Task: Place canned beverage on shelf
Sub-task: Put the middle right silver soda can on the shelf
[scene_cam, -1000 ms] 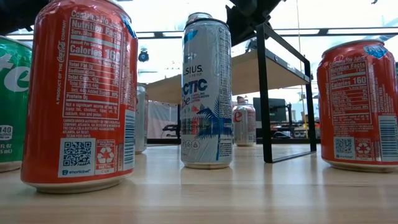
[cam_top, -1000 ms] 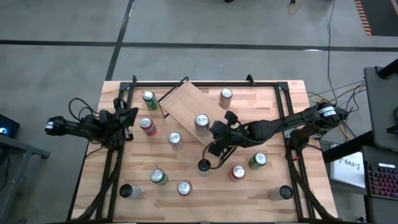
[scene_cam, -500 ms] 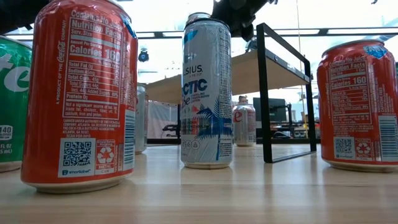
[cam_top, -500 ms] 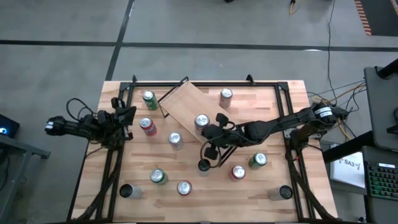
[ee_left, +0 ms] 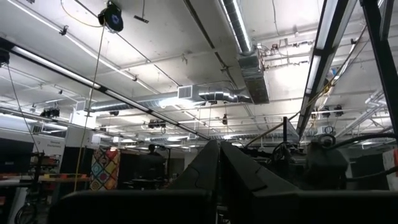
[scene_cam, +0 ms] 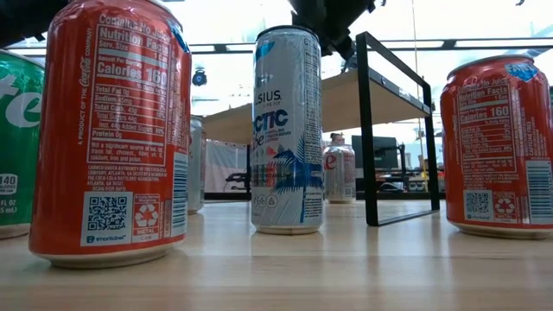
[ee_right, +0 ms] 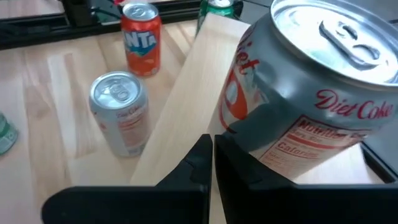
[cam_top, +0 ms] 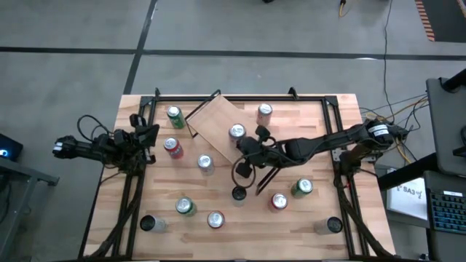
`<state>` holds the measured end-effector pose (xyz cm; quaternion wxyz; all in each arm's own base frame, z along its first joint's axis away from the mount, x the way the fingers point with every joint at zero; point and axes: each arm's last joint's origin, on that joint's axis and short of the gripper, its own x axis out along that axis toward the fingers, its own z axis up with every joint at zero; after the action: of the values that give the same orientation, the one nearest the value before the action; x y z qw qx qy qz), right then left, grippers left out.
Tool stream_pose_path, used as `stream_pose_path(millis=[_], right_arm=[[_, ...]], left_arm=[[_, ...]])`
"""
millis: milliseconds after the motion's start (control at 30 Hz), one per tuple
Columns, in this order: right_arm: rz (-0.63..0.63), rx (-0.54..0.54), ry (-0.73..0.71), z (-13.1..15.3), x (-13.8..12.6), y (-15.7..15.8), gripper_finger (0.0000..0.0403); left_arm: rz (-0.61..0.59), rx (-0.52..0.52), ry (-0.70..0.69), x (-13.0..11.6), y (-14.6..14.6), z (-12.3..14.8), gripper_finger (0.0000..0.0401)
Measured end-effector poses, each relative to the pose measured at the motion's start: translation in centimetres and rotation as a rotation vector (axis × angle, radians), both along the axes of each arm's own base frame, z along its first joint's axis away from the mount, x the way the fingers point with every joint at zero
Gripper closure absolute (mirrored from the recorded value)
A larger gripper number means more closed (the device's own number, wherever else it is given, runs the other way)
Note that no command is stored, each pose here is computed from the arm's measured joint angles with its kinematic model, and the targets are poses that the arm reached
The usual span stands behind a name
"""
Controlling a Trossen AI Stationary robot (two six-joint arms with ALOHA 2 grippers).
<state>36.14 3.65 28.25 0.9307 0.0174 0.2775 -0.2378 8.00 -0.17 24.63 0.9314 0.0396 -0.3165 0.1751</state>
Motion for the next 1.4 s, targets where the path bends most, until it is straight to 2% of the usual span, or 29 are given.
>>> stream_pose_path(millis=[233,500,1400], right_arm=[[0.035,-0.022,-0.023,-0.9,1.3,0.2,0.0394],[0.010,-0.138,-0.017,-2.1,2.5,0.1,0.0394],[-0.116,-0.170,-0.001,-2.0,2.6,-4.3,0.0394]], left_arm=[[0.000,-0.001,-0.005,0.0,0.0,0.0,0.0401],[0.006,0.006,-0.005,0.0,0.0,0.1,0.0401],[0.039,0.044,0.004,-0.1,0.0,0.1,0.0401]])
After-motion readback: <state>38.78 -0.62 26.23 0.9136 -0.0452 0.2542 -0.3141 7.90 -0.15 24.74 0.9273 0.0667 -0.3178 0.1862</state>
